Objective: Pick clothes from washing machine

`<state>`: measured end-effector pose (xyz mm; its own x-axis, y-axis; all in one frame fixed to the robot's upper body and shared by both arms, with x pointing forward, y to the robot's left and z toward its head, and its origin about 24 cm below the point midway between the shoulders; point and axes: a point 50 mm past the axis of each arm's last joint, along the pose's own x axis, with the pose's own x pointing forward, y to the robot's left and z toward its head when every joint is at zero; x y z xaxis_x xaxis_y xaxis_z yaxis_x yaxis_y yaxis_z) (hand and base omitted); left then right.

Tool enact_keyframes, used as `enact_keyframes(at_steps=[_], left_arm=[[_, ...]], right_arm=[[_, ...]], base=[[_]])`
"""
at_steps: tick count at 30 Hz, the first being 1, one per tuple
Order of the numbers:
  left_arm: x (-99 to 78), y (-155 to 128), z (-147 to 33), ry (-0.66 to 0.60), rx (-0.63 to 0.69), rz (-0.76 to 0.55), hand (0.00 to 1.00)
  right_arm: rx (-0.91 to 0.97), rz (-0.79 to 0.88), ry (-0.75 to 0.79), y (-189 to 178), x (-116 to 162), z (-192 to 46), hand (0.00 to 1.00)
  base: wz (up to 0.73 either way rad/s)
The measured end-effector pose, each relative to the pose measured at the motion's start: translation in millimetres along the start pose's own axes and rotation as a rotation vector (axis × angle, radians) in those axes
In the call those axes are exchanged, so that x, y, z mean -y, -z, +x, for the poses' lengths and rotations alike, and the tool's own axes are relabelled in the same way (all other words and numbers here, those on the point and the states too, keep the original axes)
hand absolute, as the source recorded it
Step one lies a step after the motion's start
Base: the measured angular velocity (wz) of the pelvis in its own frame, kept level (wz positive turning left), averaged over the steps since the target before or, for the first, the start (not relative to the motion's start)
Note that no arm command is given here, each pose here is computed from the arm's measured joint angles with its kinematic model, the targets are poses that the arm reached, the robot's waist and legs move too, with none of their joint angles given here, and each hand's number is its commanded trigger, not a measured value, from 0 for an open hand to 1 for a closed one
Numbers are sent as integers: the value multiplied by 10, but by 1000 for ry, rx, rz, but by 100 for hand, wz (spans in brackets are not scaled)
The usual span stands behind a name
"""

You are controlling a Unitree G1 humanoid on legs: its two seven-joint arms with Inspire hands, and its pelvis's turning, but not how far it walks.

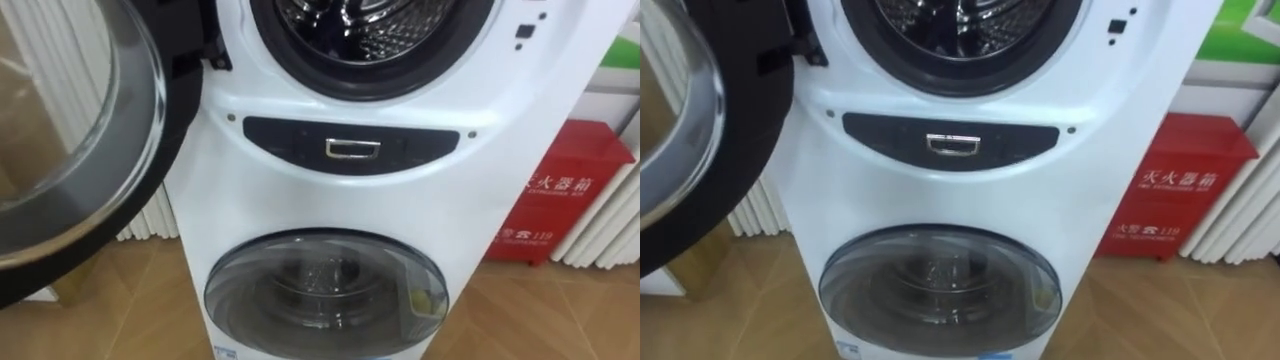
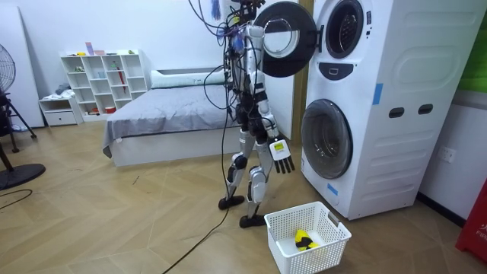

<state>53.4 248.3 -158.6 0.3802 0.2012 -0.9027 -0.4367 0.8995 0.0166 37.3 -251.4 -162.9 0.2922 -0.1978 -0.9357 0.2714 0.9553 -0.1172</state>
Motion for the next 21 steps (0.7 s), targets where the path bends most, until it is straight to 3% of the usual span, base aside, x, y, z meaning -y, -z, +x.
enact_keyframes(at_steps=[5,9,11,15,17,21], left_arm=[[95,-536,33,1,205,-129,0],[82,-1032,-59,12,400,-188,0],[58,-1386,-165,11,532,-173,0],[-11,-1806,-345,-19,682,-144,0],[-63,-2068,-527,-22,797,-136,0],[-209,-2317,-660,-72,858,-163,0]], right_arm=[[29,47,30,-61,64,-2,0],[46,76,54,-59,117,-16,0],[49,103,73,-45,162,-25,0],[41,104,79,-1,182,-38,0],[47,102,82,1,204,-46,0],[44,117,96,1,293,-61,0]], base=[[12],[4],[9],[-4],[-10],[-7]])
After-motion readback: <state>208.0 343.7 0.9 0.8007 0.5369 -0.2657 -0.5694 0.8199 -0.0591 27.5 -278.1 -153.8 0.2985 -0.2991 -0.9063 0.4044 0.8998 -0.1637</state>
